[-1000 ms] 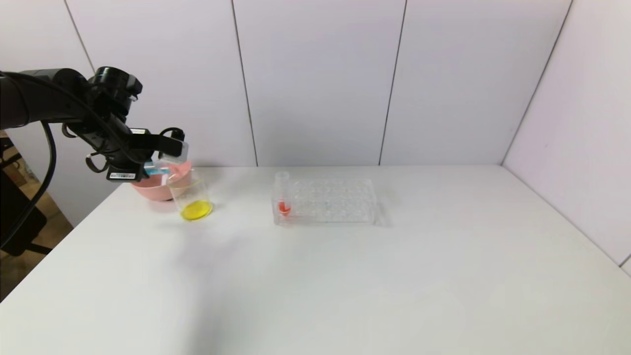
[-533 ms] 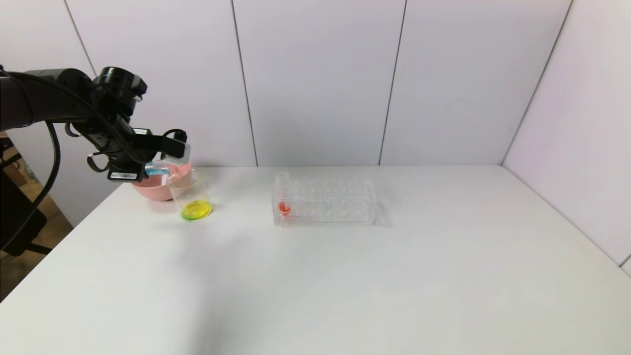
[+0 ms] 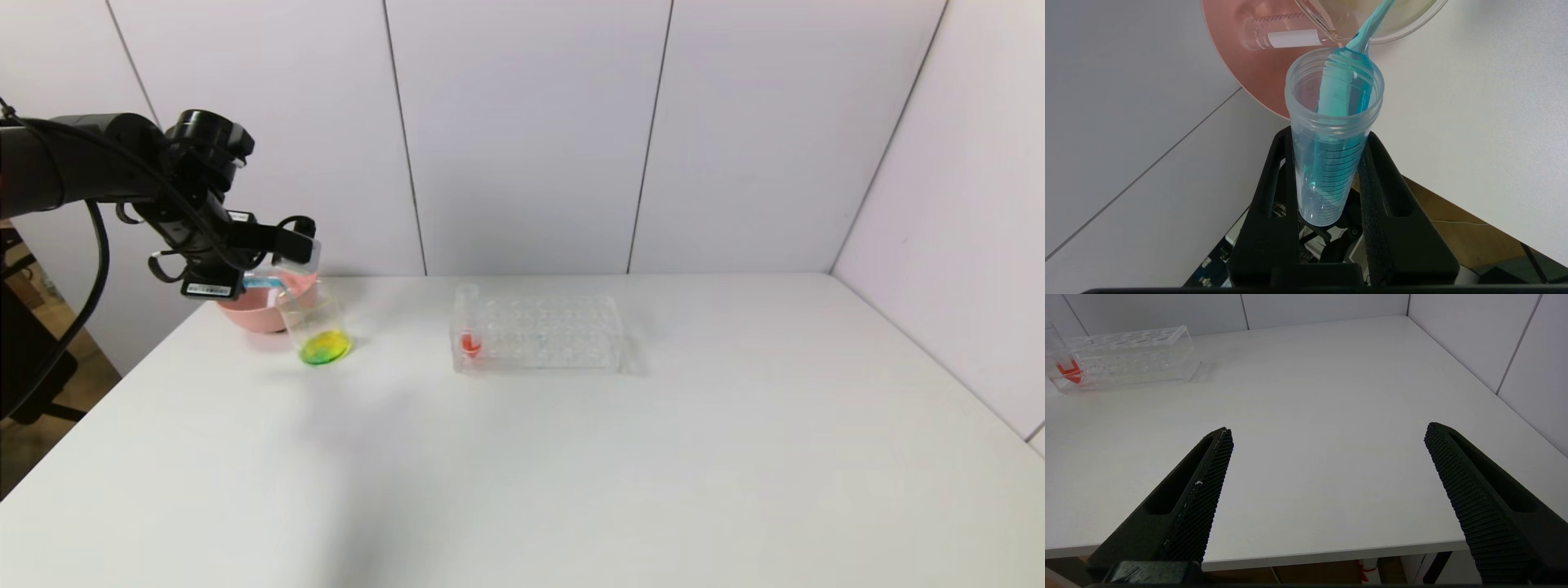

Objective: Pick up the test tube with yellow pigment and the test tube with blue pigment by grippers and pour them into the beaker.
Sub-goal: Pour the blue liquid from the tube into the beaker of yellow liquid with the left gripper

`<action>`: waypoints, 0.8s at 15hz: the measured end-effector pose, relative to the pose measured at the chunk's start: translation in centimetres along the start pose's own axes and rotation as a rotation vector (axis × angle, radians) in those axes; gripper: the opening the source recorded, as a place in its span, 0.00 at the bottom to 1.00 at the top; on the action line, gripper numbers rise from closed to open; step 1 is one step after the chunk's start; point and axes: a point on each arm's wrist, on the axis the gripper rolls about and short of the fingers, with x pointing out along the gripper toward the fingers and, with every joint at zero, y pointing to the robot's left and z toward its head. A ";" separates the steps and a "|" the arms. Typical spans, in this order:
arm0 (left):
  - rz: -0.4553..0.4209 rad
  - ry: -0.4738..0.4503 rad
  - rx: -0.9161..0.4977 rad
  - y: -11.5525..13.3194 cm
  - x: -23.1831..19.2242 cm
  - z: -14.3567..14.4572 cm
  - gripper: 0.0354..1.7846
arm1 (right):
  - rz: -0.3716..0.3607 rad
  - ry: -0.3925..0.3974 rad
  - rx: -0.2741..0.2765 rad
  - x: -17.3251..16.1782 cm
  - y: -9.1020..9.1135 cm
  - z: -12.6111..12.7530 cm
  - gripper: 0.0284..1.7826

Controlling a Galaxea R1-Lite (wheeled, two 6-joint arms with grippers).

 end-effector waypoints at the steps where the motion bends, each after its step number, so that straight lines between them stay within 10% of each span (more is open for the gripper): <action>1: 0.000 0.002 0.001 0.0 0.0 0.1 0.23 | 0.000 0.000 0.000 0.0 0.0 0.0 0.96; 12: 0.017 0.066 0.019 0.1 -0.3 0.8 0.23 | 0.000 0.000 0.000 0.0 0.0 0.0 0.96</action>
